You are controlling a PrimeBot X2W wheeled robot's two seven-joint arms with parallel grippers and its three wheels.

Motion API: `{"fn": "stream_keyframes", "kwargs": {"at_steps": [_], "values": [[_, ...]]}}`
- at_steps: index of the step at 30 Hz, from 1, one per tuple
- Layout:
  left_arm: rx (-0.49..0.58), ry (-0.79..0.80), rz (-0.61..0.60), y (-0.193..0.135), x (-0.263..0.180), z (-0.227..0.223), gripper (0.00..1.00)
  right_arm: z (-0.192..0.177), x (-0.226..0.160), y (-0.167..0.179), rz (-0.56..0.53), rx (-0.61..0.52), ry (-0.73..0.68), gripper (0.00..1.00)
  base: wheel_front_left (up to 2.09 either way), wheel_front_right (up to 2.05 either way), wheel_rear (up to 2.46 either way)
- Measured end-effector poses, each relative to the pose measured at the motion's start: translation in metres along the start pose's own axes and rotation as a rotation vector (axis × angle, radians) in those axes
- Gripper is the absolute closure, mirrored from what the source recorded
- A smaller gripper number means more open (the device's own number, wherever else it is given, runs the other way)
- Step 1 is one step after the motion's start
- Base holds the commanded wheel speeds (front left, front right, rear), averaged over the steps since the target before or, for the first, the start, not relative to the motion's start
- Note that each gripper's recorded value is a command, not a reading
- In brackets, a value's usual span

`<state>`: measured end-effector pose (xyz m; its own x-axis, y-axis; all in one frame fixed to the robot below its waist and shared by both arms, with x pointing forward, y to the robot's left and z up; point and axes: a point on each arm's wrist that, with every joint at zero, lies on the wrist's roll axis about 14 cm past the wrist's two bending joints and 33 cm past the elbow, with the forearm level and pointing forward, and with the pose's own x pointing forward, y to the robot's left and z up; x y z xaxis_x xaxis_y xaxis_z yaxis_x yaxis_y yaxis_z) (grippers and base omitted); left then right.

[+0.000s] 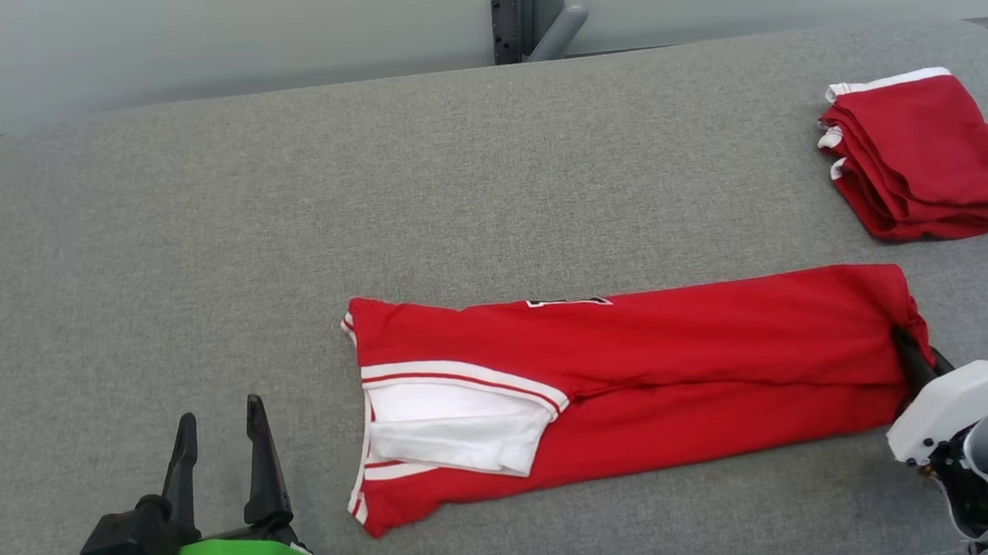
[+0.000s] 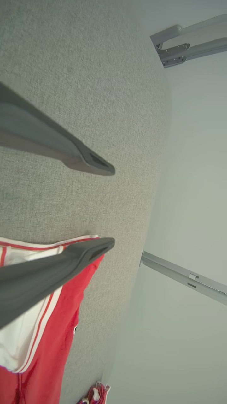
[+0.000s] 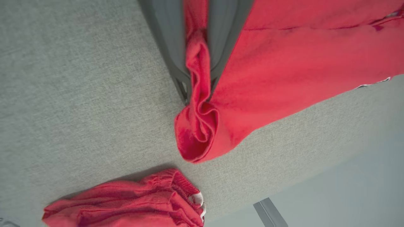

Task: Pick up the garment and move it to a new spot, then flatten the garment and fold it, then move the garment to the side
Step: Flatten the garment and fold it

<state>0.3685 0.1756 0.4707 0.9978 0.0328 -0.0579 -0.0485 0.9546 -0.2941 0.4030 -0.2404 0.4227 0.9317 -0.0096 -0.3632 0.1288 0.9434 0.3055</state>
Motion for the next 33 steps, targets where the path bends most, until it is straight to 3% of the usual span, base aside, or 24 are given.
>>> {"fn": "stream_keyframes", "kwargs": {"at_steps": [7, 16, 24, 33], "values": [[-0.003, 0.011, -0.033, -0.011, 0.005, -0.005, 0.0, 0.015, -0.017, -0.028, -0.06, -0.003, -0.016, 1.0, 0.0, 0.0, 0.0], [0.004, 0.022, -0.056, -0.018, 0.005, -0.008, 0.0, 0.03, -0.018, -0.003, 0.0, 0.014, -0.059, 1.0, 0.0, 0.0, 0.0], [0.006, 0.02, -0.056, -0.017, 0.001, -0.007, 0.0, 0.045, -0.021, 0.045, 0.132, 0.009, -0.105, 1.0, 0.0, 0.0, 0.0], [0.01, 0.024, -0.039, -0.009, -0.008, -0.008, 0.0, 0.046, -0.03, 0.139, 0.393, 0.04, -0.104, 1.0, 0.0, 0.0, 0.0]]}}
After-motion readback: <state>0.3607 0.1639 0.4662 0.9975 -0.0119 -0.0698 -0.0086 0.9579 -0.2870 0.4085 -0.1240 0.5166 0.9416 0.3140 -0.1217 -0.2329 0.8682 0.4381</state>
